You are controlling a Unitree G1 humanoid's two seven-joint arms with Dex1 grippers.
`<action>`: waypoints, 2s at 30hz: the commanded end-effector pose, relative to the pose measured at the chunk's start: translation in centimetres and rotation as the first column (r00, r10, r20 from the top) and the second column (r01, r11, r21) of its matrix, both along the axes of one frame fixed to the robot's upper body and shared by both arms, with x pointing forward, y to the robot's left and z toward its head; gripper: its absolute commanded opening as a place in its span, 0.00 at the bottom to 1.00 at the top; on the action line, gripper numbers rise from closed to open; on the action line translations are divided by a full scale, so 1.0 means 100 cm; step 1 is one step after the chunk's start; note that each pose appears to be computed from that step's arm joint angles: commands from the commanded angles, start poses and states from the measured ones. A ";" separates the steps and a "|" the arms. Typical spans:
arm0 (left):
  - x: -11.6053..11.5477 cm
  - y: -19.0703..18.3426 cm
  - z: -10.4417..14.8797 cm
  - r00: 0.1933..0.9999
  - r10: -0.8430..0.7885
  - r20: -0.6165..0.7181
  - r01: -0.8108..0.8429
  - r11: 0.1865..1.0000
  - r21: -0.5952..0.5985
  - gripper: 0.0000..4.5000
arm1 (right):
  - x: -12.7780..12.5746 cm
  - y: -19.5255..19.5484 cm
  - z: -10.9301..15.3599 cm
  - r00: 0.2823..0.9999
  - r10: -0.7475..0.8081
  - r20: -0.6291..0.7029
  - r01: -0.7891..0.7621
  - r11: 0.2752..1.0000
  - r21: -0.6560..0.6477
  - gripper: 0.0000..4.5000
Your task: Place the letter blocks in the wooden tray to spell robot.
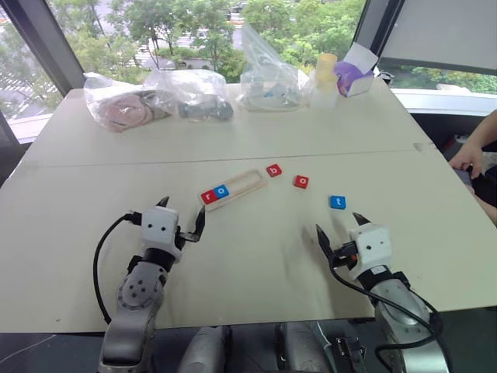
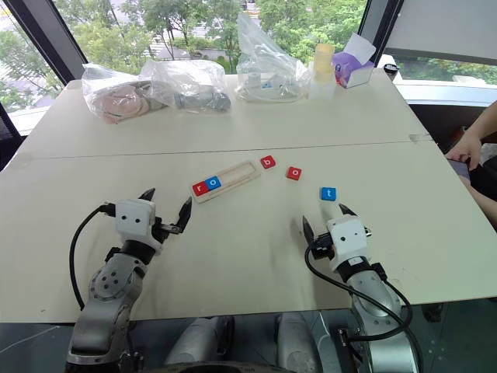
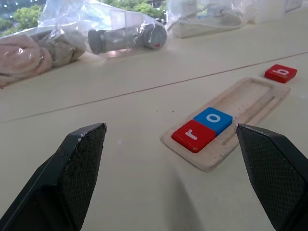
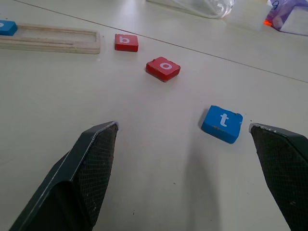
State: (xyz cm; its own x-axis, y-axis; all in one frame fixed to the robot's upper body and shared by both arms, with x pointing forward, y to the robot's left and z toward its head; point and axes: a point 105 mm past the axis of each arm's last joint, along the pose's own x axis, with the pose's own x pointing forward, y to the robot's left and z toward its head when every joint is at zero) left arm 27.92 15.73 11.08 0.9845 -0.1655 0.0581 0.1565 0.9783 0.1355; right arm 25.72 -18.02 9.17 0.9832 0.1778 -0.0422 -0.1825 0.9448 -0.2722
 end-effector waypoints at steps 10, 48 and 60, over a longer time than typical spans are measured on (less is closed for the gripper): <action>0.005 0.002 0.011 0.994 -0.106 0.034 0.107 0.994 -0.012 1.00 | 0.002 0.009 0.016 0.997 0.071 0.039 -0.071 0.997 -0.012 0.99; 0.091 0.016 -0.009 0.645 -0.712 -0.277 0.757 0.645 0.106 1.00 | 0.014 0.015 0.011 0.994 0.092 0.060 -0.090 0.995 -0.032 0.99; 0.097 0.010 -0.021 0.636 -0.702 -0.322 0.764 0.631 0.134 1.00 | 0.012 0.015 0.012 0.995 0.084 0.057 -0.082 0.996 -0.031 0.99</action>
State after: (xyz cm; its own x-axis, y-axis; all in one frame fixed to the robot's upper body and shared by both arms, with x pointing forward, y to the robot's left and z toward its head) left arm 37.18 16.95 8.01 0.5039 -0.8116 -0.2956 0.8637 0.4773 0.1617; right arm 27.04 -16.77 9.10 0.9661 0.2548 -0.0415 -0.2553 0.9188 -0.3010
